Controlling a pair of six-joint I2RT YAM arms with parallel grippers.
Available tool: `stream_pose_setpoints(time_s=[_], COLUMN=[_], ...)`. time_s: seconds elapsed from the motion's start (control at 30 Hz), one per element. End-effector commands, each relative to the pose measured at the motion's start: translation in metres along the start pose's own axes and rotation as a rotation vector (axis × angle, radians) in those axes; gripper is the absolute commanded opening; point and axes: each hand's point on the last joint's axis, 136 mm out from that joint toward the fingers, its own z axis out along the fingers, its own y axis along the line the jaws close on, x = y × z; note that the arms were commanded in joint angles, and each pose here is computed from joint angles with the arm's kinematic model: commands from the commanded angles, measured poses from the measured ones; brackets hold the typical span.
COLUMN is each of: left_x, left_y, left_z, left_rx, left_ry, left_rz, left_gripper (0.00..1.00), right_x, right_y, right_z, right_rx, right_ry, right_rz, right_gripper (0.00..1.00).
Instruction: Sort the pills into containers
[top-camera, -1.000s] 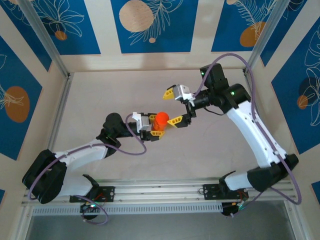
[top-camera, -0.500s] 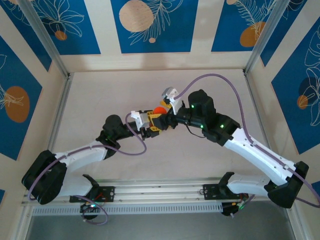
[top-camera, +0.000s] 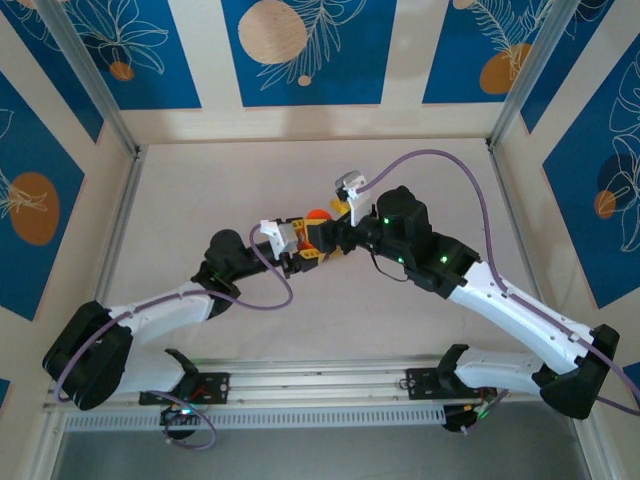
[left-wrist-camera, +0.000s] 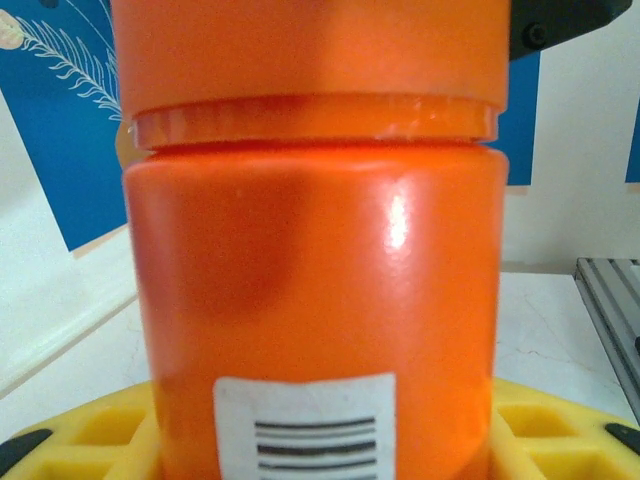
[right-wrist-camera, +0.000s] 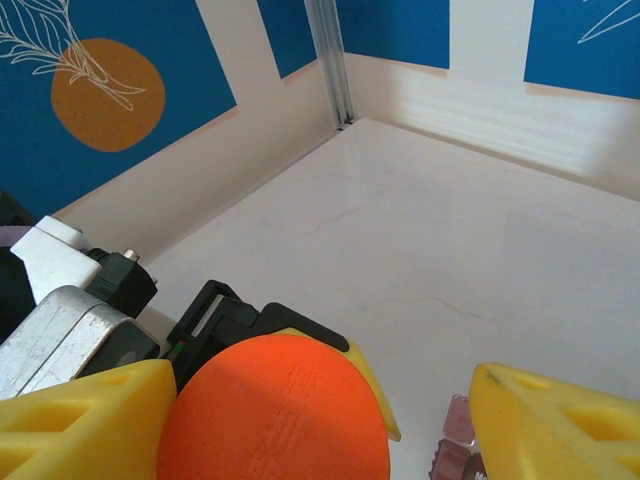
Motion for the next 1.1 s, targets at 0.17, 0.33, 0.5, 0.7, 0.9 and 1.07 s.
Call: stream_pose_setpoints(time_s=[0.17, 0.33, 0.5, 0.7, 0.9, 1.07], left_x=[-0.021, -0.022, -0.022, -0.023, -0.024, -0.025], left_y=[-0.007, -0.007, -0.007, -0.007, -0.007, -0.007], left_z=[-0.004, -0.003, -0.003, -0.004, -0.005, -0.005], left_rx=[0.02, 0.02, 0.022, 0.019, 0.019, 0.019], left_ry=[-0.065, -0.065, -0.067, -0.069, -0.071, -0.073], left_rz=[0.049, 0.05, 0.05, 0.053, 0.053, 0.053], left_gripper=[0.0, 0.0, 0.0, 0.0, 0.0, 0.0], right_x=[-0.008, -0.006, -0.004, 0.0, 0.004, 0.005], right_y=[-0.011, -0.009, -0.008, -0.009, -0.007, -0.008], right_z=[0.002, 0.005, 0.007, 0.009, 0.011, 0.011], right_rx=[0.067, 0.061, 0.058, 0.059, 0.048, 0.052], right_ry=[-0.017, -0.004, 0.011, 0.023, 0.03, 0.028], right_rz=[0.013, 0.01, 0.02, 0.032, 0.039, 0.045], right_gripper=[0.81, 0.81, 0.78, 0.78, 0.79, 0.81])
